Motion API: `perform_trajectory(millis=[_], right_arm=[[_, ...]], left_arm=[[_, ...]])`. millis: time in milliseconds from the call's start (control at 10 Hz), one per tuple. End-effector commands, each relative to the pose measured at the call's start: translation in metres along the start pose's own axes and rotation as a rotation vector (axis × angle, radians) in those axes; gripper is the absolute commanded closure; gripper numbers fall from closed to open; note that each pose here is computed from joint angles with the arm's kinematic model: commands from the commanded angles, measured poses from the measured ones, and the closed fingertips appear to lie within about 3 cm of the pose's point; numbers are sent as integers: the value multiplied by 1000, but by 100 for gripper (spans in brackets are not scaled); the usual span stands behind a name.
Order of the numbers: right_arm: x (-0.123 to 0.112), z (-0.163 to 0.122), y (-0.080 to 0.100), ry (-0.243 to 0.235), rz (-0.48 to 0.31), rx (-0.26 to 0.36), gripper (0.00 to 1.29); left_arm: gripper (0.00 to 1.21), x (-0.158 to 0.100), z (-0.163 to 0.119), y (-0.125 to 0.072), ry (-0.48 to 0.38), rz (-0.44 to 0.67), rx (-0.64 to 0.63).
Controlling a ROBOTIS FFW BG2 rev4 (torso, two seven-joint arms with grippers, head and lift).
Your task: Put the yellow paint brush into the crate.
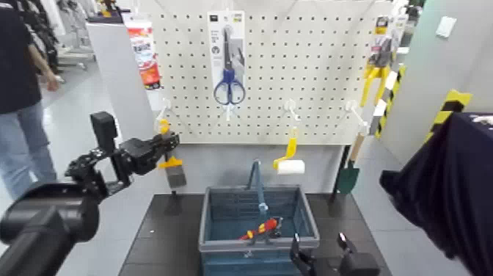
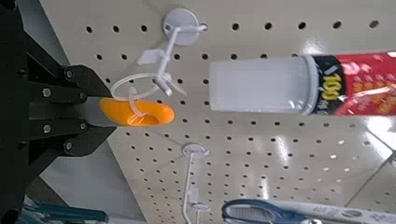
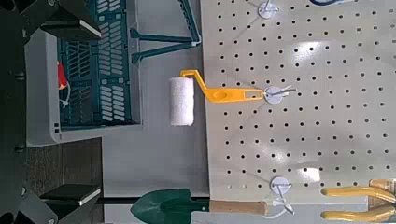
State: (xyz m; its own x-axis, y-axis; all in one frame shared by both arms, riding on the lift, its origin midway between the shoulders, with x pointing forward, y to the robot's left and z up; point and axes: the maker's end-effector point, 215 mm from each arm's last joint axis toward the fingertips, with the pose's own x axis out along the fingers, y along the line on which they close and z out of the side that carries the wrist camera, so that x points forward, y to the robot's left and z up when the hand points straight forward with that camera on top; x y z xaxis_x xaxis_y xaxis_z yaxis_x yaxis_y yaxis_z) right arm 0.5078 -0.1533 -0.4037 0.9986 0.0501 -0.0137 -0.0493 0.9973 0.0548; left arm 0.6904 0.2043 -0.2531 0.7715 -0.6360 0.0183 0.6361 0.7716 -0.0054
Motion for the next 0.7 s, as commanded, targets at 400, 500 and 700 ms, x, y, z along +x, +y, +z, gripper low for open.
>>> perform_trajectory(millis=[400,500,700], right_arm=[[0,-2,-1,5,-3,0,15],[-1,-3,-1,7,-3,0,14],[-2,-3,-1,7,-4,2,14]], left_arm=[[119,12,40,-65,-65,-123,-55],[119,13,44,-76,-75,-143,-82],[119,10,48,-84,-76,-141,-111]])
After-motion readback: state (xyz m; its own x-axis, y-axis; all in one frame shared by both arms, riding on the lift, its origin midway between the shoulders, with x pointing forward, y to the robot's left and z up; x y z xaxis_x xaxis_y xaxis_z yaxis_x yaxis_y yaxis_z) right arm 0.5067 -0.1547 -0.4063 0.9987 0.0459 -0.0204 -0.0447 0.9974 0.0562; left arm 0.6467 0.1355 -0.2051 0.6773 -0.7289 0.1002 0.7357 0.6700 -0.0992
